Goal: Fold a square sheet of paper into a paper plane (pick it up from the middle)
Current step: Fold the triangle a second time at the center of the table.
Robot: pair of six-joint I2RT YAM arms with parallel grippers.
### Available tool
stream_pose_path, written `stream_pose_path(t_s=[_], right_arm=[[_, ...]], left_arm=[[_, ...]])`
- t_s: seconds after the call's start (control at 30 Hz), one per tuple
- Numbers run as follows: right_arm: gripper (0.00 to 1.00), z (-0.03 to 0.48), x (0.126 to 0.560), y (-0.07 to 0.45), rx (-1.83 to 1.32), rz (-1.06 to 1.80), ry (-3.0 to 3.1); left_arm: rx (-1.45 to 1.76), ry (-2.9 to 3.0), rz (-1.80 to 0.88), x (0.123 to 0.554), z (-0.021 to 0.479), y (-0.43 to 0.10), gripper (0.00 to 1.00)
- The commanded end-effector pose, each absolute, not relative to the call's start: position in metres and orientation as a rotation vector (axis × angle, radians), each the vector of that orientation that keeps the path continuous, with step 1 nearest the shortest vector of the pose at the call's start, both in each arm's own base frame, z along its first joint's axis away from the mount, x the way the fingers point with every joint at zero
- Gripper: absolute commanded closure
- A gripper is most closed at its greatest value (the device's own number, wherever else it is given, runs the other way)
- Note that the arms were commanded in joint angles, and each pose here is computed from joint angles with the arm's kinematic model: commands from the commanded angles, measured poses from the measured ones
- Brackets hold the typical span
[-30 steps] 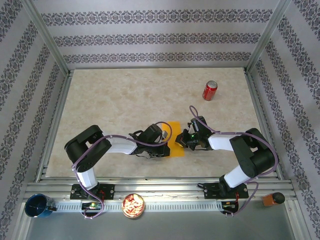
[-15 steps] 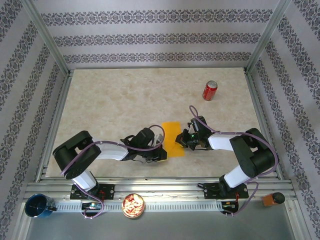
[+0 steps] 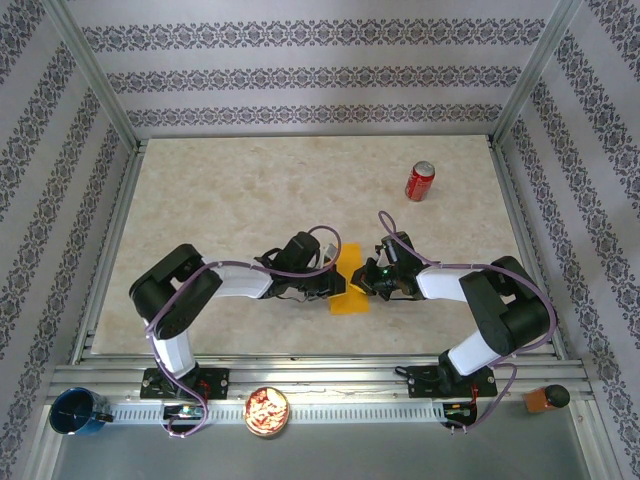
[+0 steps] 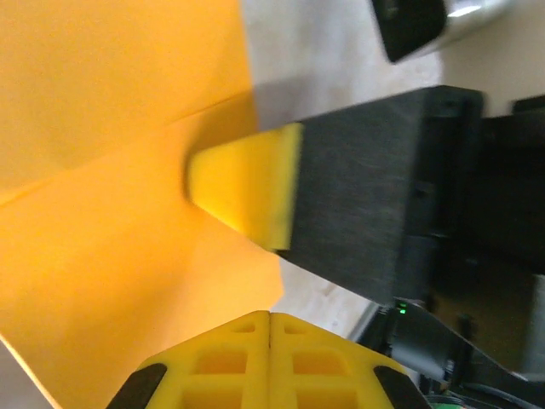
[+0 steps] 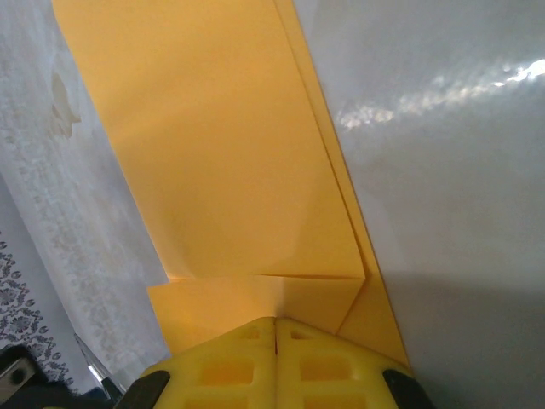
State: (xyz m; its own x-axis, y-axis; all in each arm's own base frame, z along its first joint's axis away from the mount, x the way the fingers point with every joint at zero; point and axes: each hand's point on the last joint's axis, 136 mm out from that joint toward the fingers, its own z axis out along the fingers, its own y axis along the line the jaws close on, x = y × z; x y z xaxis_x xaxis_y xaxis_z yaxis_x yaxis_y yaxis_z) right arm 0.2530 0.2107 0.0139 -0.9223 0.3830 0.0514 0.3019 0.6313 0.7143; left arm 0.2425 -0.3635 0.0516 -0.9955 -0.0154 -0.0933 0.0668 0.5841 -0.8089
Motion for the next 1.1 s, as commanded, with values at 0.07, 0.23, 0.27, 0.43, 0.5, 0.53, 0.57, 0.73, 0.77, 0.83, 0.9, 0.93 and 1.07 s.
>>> stream_pose_path(t_s=[0.07, 0.23, 0.27, 0.43, 0.5, 0.53, 0.57, 0.73, 0.77, 0.83, 0.9, 0.93, 1.07], right_arm=[[1.0, -0.007, 0.242, 0.194, 0.644, 1.034, 2.813], [1.0, -0.006, 0.244, 0.193, 0.656, 1.026, 2.807], [1.0, -0.004, 0.245, 0.194, 0.653, 1.032, 2.806], [1.0, 0.002, 0.249, 0.198, 0.627, 1.054, 2.798], [0.99, 0.01, 0.251, 0.202, 0.591, 1.085, 2.779], [0.98, 0.015, 0.253, 0.204, 0.57, 1.097, 2.767], [0.97, 0.02, 0.254, 0.207, 0.536, 1.109, 2.752], [0.96, 0.037, 0.254, 0.214, 0.405, 1.1, 2.725], [0.96, 0.038, 0.254, 0.218, 0.397, 1.128, 2.719], [0.97, 0.036, 0.252, 0.223, 0.401, 1.144, 2.719], [0.98, 0.031, 0.249, 0.227, 0.404, 1.123, 2.737], [0.98, 0.03, 0.248, 0.229, 0.395, 1.124, 2.744], [0.99, 0.024, 0.242, 0.236, 0.389, 1.145, 2.766]], left_arm=[[0.093, 2.792, -1.281, 0.242, 0.034, -0.355, 1.0], [0.087, 2.909, -1.124, 0.226, 0.007, -0.331, 1.0], [0.089, 2.945, -1.06, 0.222, -0.001, -0.323, 1.0], [0.106, 2.996, -0.984, 0.209, -0.013, -0.306, 1.0], [0.116, 3.009, -0.937, 0.206, -0.016, -0.299, 1.0], [0.12, 3.016, -0.919, 0.205, -0.018, -0.297, 1.0], [0.131, 3.023, -0.909, 0.204, -0.019, -0.296, 1.0], [0.137, 3.031, -0.89, 0.204, -0.019, -0.294, 1.0], [0.134, 3.033, -0.872, 0.204, -0.02, -0.292, 1.0], [0.134, 3.03, -0.863, 0.205, -0.02, -0.291, 1.0], [0.133, 3.026, -0.862, 0.206, -0.019, -0.291, 1.0], [0.132, 3.027, -0.862, 0.205, -0.019, -0.291, 1.0], [0.135, 3.026, -0.86, 0.205, -0.02, -0.29, 1.0]])
